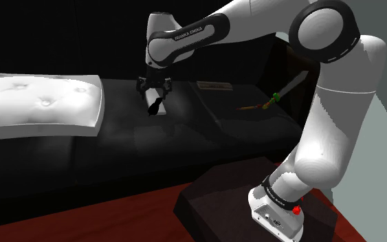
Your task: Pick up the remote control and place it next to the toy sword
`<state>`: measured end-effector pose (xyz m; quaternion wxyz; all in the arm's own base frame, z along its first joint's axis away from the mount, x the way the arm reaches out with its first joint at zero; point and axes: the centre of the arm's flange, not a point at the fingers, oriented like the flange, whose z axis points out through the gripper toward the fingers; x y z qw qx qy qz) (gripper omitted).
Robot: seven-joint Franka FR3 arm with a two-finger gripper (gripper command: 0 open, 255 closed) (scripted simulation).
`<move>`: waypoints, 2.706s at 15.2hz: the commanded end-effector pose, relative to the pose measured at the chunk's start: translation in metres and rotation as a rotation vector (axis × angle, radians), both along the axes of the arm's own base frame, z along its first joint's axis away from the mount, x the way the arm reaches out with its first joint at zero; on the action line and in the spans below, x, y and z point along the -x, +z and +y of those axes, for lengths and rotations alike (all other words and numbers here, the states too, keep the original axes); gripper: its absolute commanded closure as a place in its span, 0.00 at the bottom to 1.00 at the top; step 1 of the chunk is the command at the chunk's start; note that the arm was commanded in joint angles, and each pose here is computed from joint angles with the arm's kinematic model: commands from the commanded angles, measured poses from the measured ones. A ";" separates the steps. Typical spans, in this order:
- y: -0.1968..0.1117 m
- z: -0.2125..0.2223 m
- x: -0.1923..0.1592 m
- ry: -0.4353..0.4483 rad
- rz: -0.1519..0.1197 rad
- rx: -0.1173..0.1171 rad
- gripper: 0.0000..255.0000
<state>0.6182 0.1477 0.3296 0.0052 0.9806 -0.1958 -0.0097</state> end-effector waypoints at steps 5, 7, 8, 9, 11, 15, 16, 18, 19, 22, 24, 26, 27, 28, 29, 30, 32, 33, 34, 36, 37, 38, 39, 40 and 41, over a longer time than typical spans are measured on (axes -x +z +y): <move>-0.002 0.000 0.000 0.000 -0.001 0.000 0.00; -0.002 0.000 0.000 0.000 0.000 0.000 0.00; -0.002 0.000 0.000 0.000 0.000 0.000 1.00; -0.002 0.000 0.000 0.000 0.000 0.000 1.00; -0.002 0.000 0.000 0.000 0.000 0.000 1.00; -0.002 0.000 0.000 0.000 0.000 0.000 1.00; -0.002 0.000 0.000 0.000 0.000 0.000 1.00; 0.003 0.000 0.000 0.000 -0.001 0.000 1.00; 0.008 0.000 0.000 0.000 -0.001 0.000 1.00; 0.024 0.000 0.000 0.000 -0.001 0.000 1.00; 0.035 0.000 0.000 0.000 -0.001 0.000 1.00; 0.045 0.000 0.000 0.000 -0.001 0.000 1.00; 0.051 0.000 0.000 0.000 -0.001 0.000 1.00; 0.056 0.000 0.000 0.000 -0.001 0.000 1.00; 0.061 0.000 0.000 0.000 -0.001 0.000 1.00; 0.066 0.000 0.000 0.000 -0.001 0.000 1.00; 0.077 0.000 0.000 0.000 -0.001 0.000 1.00; 0.082 0.000 0.000 0.000 -0.001 0.000 1.00; 0.088 0.000 0.000 0.000 -0.001 0.000 1.00; 0.098 0.000 0.000 0.000 -0.001 0.000 1.00; 0.103 0.000 0.000 0.000 -0.001 0.000 1.00; 0.109 0.000 0.000 0.000 -0.001 0.000 1.00; 0.114 0.000 0.000 0.000 -0.001 0.000 1.00; 0.119 0.000 0.000 0.000 -0.001 0.000 1.00; 0.125 0.000 0.000 0.000 -0.001 0.000 1.00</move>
